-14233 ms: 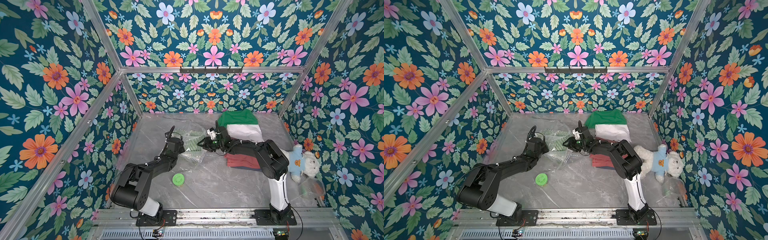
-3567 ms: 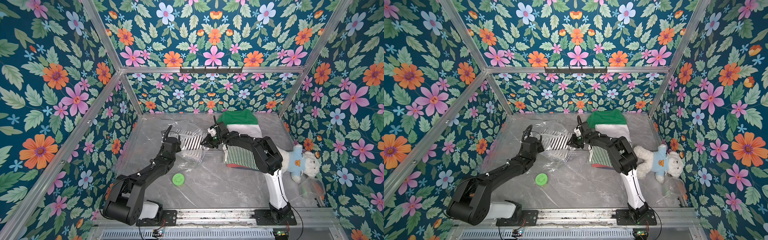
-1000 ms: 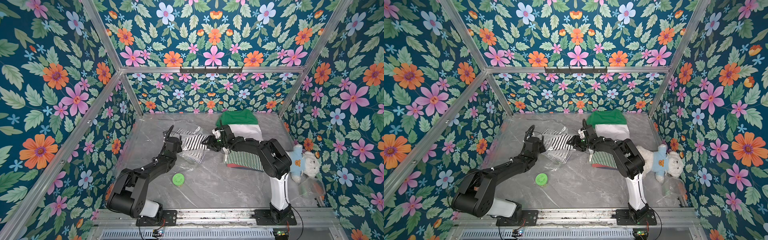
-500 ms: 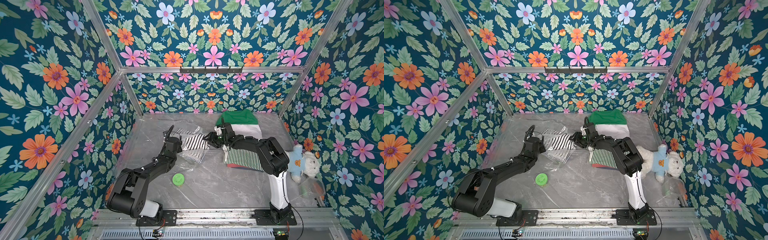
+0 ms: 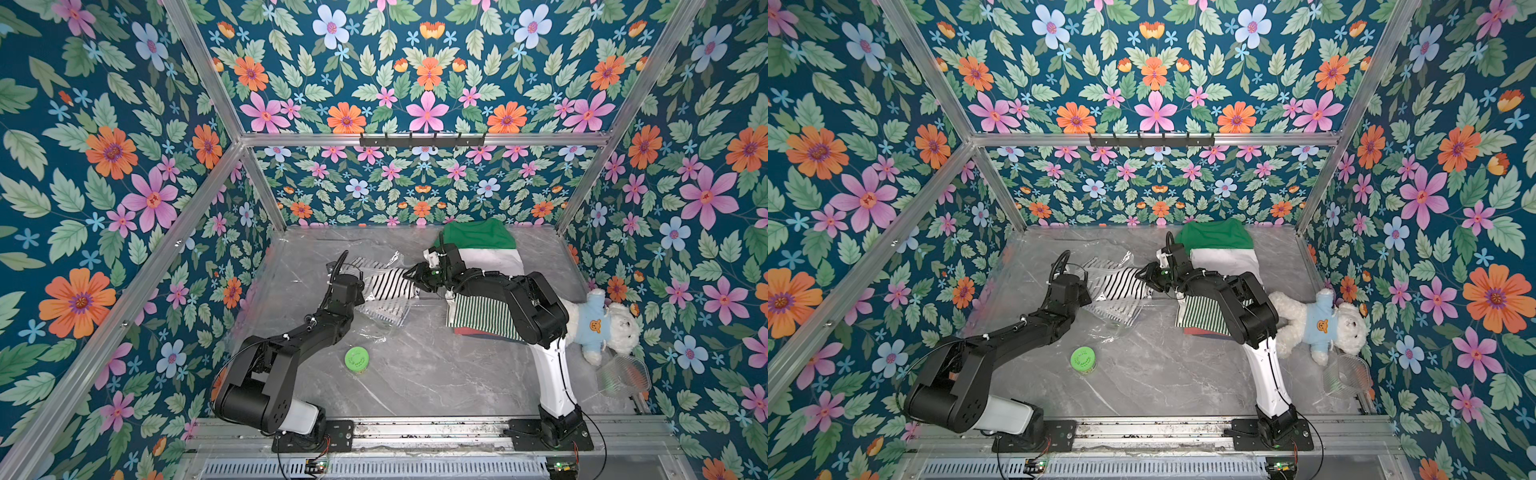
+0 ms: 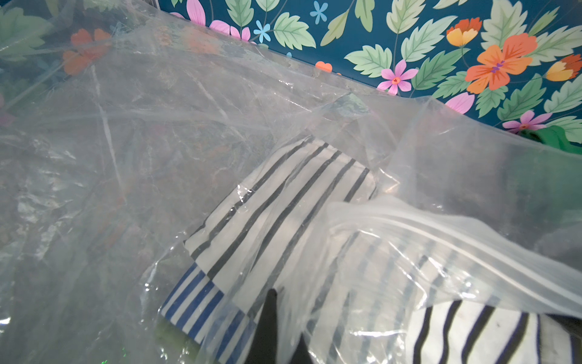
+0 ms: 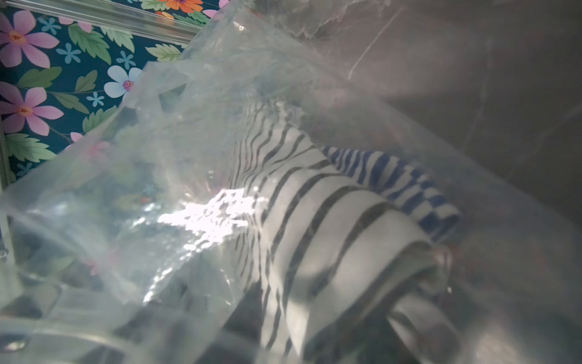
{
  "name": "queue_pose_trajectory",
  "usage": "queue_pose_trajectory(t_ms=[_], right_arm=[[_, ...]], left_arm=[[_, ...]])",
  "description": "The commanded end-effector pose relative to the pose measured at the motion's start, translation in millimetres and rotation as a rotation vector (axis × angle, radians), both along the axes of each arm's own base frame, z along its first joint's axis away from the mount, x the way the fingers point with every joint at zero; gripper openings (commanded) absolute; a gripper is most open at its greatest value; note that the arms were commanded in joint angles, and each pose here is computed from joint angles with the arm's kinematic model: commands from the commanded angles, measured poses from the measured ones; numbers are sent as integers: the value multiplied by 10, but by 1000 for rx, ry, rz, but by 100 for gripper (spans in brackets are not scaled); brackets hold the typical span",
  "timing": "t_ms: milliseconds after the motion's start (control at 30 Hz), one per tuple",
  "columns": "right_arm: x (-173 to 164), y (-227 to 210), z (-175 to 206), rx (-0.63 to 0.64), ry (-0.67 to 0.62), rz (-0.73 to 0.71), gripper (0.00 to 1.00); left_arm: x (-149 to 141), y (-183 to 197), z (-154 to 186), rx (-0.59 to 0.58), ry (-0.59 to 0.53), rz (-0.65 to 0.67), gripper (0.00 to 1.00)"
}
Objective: Take the tank top out of the vacuum bag
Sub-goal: Take out the tank top from the vacuum bag.
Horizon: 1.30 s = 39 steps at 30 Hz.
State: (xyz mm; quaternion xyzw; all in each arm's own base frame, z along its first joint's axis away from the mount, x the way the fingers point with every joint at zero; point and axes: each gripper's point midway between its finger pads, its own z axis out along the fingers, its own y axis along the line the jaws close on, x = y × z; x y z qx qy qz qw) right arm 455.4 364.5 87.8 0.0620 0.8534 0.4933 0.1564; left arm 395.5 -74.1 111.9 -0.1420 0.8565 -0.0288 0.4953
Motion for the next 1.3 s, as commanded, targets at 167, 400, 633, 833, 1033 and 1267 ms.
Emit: queue_pose_trajectory(t_ms=[167,400,633,833,1033,1267], right_arm=[[-135,295,499,126,-115,136,47],[-101,272,177,81,-47,112,51],[-129,180,-139,-10,30,78,67],[-255,175,-294,-49,50,100,70],[-321,231,-263,-35,46,129,52],[-406,335,435,80,-52,172,0]], left_arm=[[37,22,49,10,-18,12,0],[25,20,46,8,-17,11,0],[18,35,42,12,-17,15,0],[25,28,32,8,-16,14,0],[20,21,34,5,-18,11,0],[8,33,46,7,-21,16,0]])
